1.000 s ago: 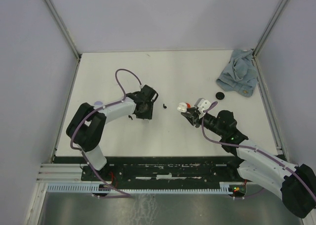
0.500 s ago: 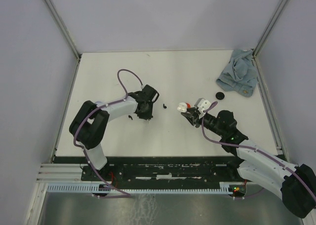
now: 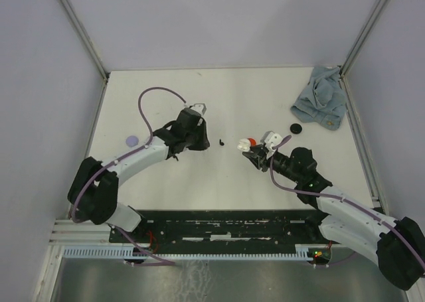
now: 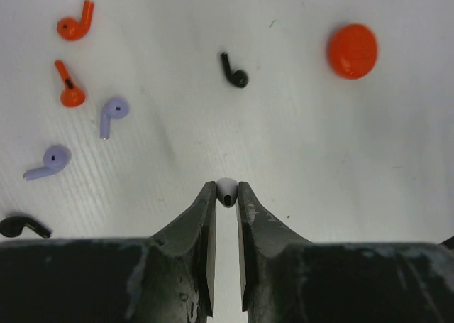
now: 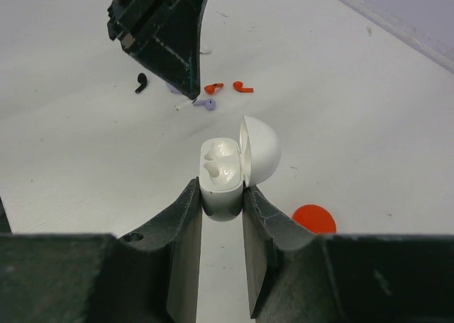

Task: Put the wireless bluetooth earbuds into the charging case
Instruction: Pick up the earbud from the center of the board, then place the earbud in the charging case.

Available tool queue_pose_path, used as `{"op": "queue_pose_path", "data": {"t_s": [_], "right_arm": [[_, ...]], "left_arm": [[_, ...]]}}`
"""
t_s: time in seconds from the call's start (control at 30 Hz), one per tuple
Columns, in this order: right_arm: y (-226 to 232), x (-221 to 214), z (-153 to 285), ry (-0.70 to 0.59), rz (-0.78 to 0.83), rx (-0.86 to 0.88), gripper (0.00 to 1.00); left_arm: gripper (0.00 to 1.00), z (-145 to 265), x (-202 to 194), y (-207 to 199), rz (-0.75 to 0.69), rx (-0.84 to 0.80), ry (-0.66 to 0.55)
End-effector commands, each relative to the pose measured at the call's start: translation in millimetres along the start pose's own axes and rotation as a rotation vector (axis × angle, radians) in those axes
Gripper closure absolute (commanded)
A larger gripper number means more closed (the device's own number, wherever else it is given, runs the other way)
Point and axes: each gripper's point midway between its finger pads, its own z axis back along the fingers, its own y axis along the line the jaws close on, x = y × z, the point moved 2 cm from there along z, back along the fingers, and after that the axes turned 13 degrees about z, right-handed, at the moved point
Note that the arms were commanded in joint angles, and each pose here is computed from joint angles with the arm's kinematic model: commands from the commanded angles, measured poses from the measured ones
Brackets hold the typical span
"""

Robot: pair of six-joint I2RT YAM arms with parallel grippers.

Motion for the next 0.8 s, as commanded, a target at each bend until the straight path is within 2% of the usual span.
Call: {"op": "queue_pose_path", "data": {"t_s": [0.0, 0.4, 0.6, 0.77], "right_arm": [[-5.6, 26.4, -7.1, -0.082, -0.02, 0.003, 0.98], [-8.5, 51.0, -11.5, -0.147, -0.084, 0.014, 0.98], [-7.9, 71.2, -12.6, -0.224, -0.104, 0.038, 0.98], [-7.3, 85.1, -12.8, -0.268, -0.12, 0.059, 0.98]], "left_arm": [[0.89, 27.6, 35.1, -44.7, -0.041, -0.257, -0.164], [0.9, 122.7, 59.4, -113.9, -0.19, -0.818, -0.481], [0.92, 161.3, 55.8, -130.9, -0.287, -1.02, -0.592], [0.92, 179.0, 47.5, -141.2, -0.351, -1.137, -0.629]]}}
